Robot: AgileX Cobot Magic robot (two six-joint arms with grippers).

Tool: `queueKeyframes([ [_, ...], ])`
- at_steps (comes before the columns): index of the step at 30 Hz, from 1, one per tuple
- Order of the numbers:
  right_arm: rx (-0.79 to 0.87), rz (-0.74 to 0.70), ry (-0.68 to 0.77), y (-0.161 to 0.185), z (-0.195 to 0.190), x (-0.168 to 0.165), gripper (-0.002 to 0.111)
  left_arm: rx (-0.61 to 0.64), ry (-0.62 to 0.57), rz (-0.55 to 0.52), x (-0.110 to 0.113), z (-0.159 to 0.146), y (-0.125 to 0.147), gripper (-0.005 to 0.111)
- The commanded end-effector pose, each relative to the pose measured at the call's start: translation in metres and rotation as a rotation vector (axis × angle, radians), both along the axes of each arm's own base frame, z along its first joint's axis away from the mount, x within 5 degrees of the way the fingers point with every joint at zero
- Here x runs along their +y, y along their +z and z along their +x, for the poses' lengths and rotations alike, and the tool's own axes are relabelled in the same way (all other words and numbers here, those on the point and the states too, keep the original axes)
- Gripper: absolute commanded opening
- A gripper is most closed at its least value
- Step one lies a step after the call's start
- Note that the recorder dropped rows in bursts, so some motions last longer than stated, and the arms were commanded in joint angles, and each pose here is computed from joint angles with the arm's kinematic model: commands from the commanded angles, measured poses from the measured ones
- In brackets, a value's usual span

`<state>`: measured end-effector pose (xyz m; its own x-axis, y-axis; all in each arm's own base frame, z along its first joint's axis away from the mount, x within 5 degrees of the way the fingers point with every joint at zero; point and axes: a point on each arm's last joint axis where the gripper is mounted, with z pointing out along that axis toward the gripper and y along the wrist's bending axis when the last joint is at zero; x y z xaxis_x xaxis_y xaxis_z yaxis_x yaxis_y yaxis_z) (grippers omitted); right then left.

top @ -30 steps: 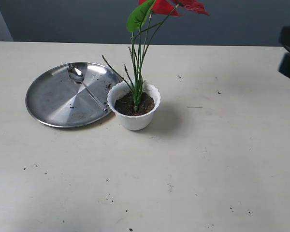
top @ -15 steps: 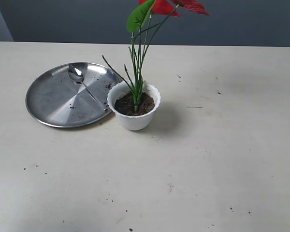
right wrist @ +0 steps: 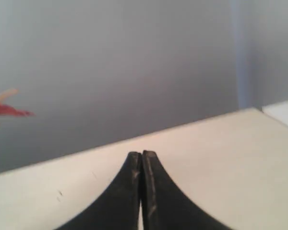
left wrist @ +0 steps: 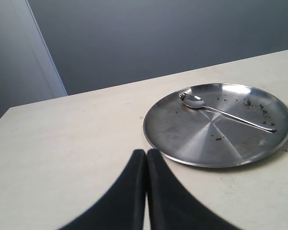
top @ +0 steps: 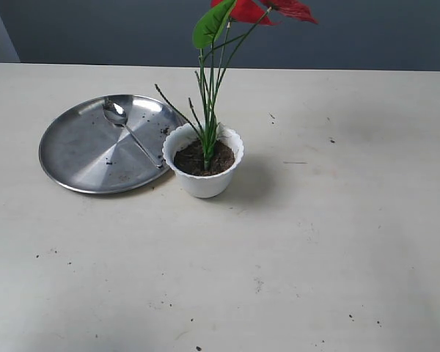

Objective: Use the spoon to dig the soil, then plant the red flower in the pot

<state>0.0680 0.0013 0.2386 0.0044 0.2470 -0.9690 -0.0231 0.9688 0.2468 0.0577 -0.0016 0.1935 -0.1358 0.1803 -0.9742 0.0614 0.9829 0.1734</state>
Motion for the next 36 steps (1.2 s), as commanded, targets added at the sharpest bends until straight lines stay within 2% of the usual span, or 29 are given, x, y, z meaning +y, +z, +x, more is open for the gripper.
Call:
queueKeyframes([
  [1, 0.207, -0.072, -0.044, -0.021, -0.005, -0.005, -0.001, -0.008, -0.001, -0.004, 0.0, 0.0, 0.0, 0.0],
  [8, 0.182, -0.219, -0.029, -0.023, -0.018, -0.005, -0.001, -0.008, -0.001, -0.004, 0.0, 0.0, 0.0, 0.0],
  [11, 0.237, -0.259, 0.017, -0.029, -0.02, -0.001, -0.001, -0.008, -0.001, -0.004, 0.0, 0.0, 0.0, 0.0],
  [15, 0.246, -0.267, 0.024, -0.032, -0.019, -0.001, -0.001, -0.008, -0.001, -0.004, 0.0, 0.0, 0.0, 0.0],
  [19, 0.29, -0.235, 0.038, -0.058, -0.015, 0.0, -0.001, -0.008, -0.001, -0.004, 0.0, 0.0, 0.0, 0.0],
  [36, 0.276, -0.207, 0.034, -0.058, -0.015, 0.0, -0.001, -0.008, -0.001, -0.004, 0.0, 0.0, 0.0, 0.0],
])
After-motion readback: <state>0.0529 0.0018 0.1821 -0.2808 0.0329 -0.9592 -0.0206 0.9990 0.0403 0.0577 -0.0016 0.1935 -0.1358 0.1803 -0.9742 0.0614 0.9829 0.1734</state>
